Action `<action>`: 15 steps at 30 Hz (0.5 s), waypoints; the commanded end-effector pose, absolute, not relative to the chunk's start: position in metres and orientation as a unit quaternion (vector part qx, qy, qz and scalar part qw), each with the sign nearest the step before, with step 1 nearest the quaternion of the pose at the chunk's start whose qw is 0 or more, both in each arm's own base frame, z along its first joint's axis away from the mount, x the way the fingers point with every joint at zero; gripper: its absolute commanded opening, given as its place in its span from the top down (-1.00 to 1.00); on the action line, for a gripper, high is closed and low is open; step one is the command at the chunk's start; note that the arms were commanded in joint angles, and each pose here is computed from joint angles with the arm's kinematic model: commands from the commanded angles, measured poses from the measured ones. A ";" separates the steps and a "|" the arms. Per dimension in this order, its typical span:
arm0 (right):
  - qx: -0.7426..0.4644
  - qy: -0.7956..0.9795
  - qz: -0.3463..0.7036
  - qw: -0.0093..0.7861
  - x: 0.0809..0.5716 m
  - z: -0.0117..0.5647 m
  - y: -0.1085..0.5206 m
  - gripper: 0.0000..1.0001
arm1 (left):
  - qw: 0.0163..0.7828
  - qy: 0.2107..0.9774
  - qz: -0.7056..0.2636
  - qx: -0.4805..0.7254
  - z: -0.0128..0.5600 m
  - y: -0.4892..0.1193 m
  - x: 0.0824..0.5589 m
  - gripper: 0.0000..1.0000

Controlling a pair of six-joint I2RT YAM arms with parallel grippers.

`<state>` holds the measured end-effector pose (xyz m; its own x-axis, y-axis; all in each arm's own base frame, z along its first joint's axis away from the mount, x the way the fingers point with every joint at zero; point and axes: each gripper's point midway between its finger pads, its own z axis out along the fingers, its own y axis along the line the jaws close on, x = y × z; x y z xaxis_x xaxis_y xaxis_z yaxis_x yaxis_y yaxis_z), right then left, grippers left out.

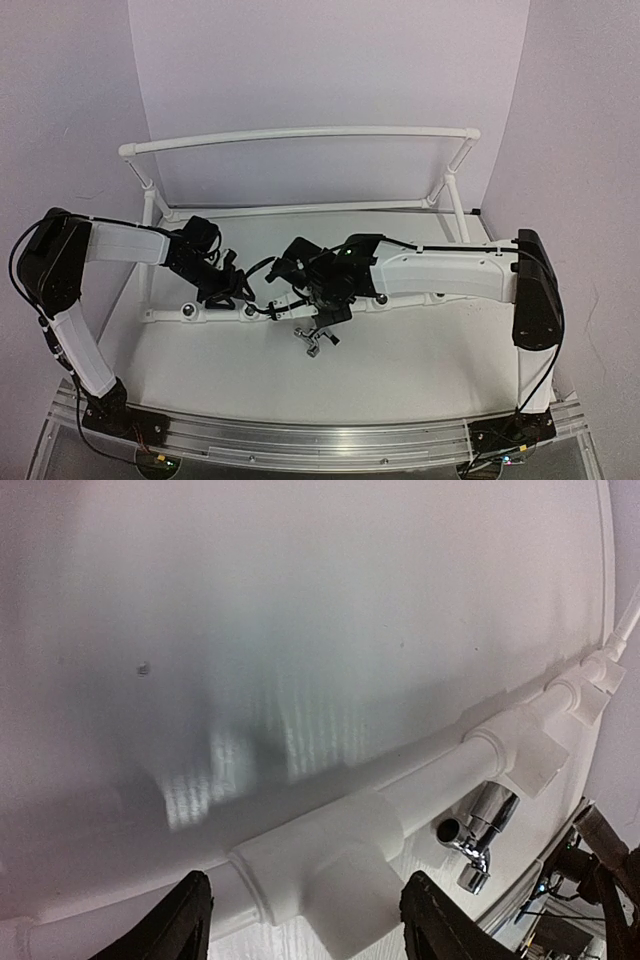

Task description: Install the water faucets

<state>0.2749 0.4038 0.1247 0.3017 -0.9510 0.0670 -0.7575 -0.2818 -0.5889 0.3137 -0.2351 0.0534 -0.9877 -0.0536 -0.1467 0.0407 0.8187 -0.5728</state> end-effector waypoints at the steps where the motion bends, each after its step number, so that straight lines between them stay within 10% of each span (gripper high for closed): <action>1: -0.758 0.565 -0.202 0.255 0.277 0.145 0.407 1.00 | 0.039 0.940 -0.338 0.025 0.070 -0.262 0.285 -0.26; 7: -0.757 0.569 -0.203 0.251 0.277 0.142 0.405 1.00 | 0.046 0.938 -0.341 0.033 0.078 -0.268 0.285 -0.22; 15: -0.755 0.574 -0.191 0.255 0.272 0.147 0.403 1.00 | 0.108 0.972 -0.208 -0.026 0.078 -0.191 0.314 -0.69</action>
